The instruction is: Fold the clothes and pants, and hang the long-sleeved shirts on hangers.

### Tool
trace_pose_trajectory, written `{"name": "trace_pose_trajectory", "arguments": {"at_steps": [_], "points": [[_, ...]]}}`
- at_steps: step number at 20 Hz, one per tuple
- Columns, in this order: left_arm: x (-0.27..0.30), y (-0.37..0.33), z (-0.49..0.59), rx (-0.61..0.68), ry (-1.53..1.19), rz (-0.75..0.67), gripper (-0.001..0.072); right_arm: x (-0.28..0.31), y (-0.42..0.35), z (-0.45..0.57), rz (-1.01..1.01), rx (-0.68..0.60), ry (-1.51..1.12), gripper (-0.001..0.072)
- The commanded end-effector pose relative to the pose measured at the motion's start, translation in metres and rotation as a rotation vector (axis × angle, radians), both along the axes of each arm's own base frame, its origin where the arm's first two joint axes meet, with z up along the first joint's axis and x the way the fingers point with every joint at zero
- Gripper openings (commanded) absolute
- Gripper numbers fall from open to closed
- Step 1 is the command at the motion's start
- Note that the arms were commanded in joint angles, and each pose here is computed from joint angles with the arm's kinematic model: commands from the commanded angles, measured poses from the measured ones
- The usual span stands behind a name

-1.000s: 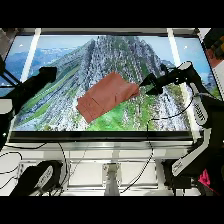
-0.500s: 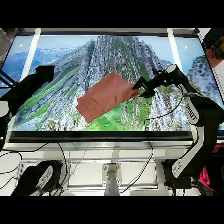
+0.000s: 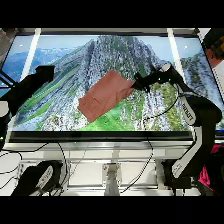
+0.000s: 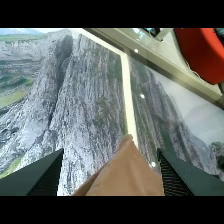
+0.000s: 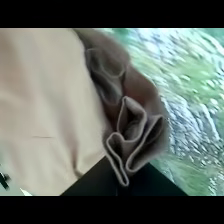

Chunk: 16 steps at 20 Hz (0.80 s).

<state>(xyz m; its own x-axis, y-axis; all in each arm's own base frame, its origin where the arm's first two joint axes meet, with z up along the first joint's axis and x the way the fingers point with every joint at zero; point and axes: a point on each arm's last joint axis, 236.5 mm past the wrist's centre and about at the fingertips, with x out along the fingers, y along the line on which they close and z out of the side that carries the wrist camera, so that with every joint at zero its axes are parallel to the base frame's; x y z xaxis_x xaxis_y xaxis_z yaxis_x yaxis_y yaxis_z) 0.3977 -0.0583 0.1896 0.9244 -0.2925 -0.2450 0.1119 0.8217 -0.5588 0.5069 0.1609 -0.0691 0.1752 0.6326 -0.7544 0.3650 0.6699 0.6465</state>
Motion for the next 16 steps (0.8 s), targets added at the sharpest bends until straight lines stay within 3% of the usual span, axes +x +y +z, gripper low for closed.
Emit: {"name": "trace_pose_trajectory", "arguments": {"at_steps": [1, 4, 8, 16], "points": [[0.001, 0.001, 0.0, 0.0, 0.0, 0.002, 0.0661, 0.034, -0.074, 0.048, -0.127, -0.096, -0.109, 0.0004], [0.002, 0.001, -0.004, -0.001, 0.01, 0.002, 0.0661, 0.014, -0.205, 0.086, -0.266, -0.263, -0.109, 0.0004], [0.006, 0.001, -0.013, -0.003, 0.032, 0.003, 0.0661, -0.062, -0.367, 0.122, -0.461, -0.489, -0.056, 0.0004], [0.008, 0.001, -0.018, -0.004, 0.044, 0.002, 0.0661, -0.213, -0.522, 0.116, -0.593, -0.736, 0.176, 0.0003]]}}
